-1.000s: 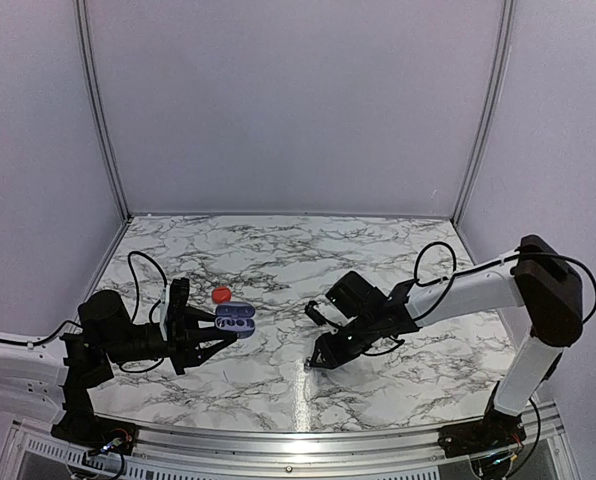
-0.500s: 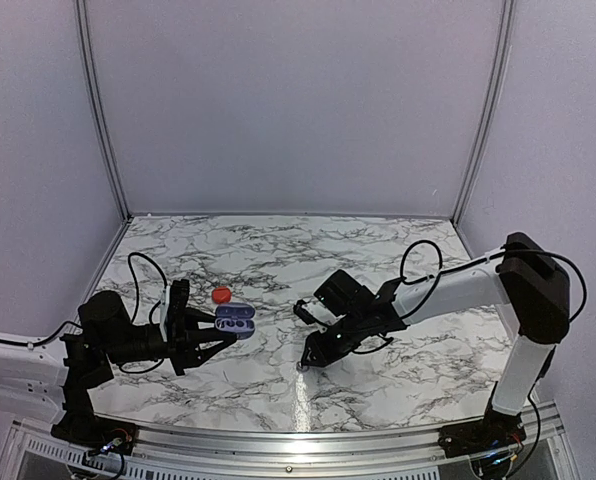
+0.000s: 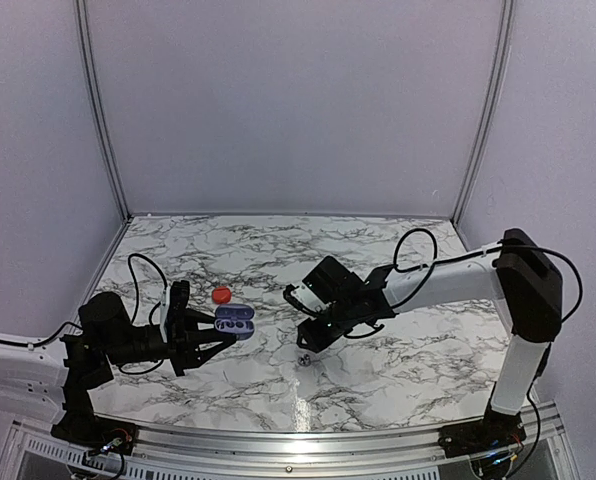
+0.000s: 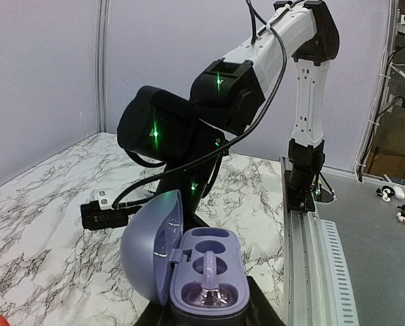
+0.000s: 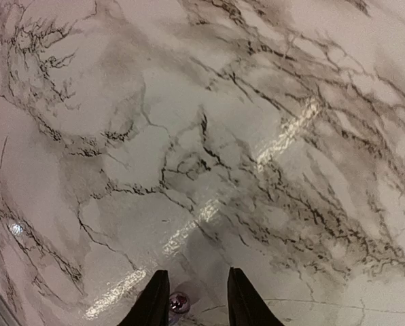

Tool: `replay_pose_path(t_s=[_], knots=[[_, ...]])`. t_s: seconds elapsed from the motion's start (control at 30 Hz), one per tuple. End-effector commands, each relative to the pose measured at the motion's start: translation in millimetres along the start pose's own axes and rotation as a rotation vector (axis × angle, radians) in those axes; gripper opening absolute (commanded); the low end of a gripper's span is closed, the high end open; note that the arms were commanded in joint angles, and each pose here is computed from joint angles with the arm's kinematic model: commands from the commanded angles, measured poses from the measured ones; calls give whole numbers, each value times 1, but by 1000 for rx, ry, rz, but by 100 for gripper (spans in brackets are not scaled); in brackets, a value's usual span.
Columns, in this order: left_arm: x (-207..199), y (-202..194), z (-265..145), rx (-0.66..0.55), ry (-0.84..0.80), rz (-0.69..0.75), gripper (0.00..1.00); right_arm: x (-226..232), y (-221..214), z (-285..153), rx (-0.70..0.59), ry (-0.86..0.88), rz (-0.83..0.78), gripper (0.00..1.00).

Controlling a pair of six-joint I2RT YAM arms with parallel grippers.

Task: Insert the wireless bluetooth earbuds into the charging case
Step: Move the right earbud to the center of the board.

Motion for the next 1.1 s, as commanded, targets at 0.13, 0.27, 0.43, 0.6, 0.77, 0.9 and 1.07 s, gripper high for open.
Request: replay_pose_path(t_s=[0.13,0.27,0.43,0.6,0.77,0.9,1.07], knots=[[-2,14,-1,-57,-3,31,0,-4,32,-39,-118,-66,-32,35],[-2,13,-1,-55,-2,33,0,24,18,-49,-171,26,43,50],[-2,14,1,-53,-9,33,0,41,-2,-34,-78,-20,49,71],[-3,14,-1,-59,-8,33,0,37,-14,-18,0,-124,13,81],[-2,14,-2,-64,0,30,0,21,-25,-9,63,-231,-1,79],[-1,14,-2,-63,2,30,0,12,-34,0,102,-274,-15,77],[-1,15,-2,-66,6,32,0,-6,-44,1,122,-305,0,73]])
Point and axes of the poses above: each gripper's point midway between its finger pads, its own z axis out along the fingers, its own x axis along the line the jaws close on, y = z × x, the point moved 2 cm from there along -z, back along the fingers, and after that the axes turned 15 degrees about -z, right-handed, at the moved point
